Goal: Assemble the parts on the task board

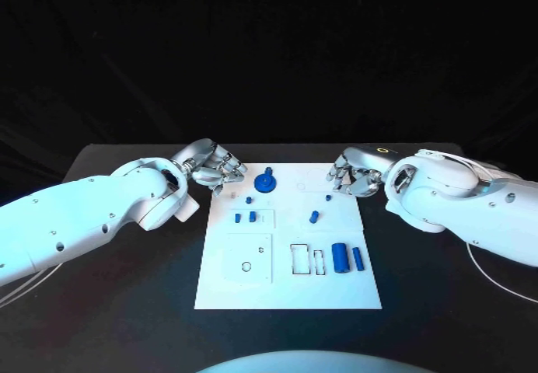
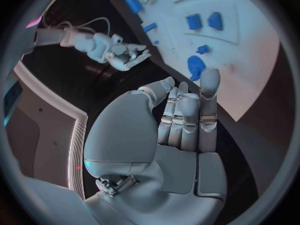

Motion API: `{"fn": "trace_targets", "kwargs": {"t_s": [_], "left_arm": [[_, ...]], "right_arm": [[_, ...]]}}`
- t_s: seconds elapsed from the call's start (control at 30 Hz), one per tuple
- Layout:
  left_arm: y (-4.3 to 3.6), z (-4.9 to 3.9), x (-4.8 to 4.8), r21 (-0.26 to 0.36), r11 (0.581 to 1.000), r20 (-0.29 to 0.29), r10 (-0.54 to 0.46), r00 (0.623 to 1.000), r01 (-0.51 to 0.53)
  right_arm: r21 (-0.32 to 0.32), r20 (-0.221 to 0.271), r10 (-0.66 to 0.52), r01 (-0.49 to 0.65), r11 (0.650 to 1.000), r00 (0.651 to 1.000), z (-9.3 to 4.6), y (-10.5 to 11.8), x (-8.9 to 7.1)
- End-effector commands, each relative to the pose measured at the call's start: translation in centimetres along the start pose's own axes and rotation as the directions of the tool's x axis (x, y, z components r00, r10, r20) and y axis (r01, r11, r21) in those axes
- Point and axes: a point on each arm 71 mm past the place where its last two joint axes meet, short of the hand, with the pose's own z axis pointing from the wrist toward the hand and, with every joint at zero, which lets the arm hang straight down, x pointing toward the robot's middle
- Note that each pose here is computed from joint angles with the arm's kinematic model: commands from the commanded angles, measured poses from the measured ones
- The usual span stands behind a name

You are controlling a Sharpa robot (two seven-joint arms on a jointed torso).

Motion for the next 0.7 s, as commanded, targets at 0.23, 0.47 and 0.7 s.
{"fn": "trace_targets", "kwargs": {"t_s": [0.23,0.47,0.7], "left_arm": [[0.37,-1.67,-1.22,0.118,0.733,0.135,-0.681,0.72,0.67],[0.29,-1.93,-0.95,0.117,0.699,0.128,-0.715,0.688,0.705],[0.24,-2.01,-0.84,0.113,0.693,0.125,-0.721,0.681,0.712]], "right_arm": [[-0.003,-0.044,-0.241,0.241,0.971,0.97,0.7,0.5,1.8],[-0.032,-0.066,-0.244,0.242,0.97,0.968,1.2,1.4,2.7],[-0.051,-0.093,-0.245,0.241,0.969,0.965,1.5,1.8,3.3]]}}
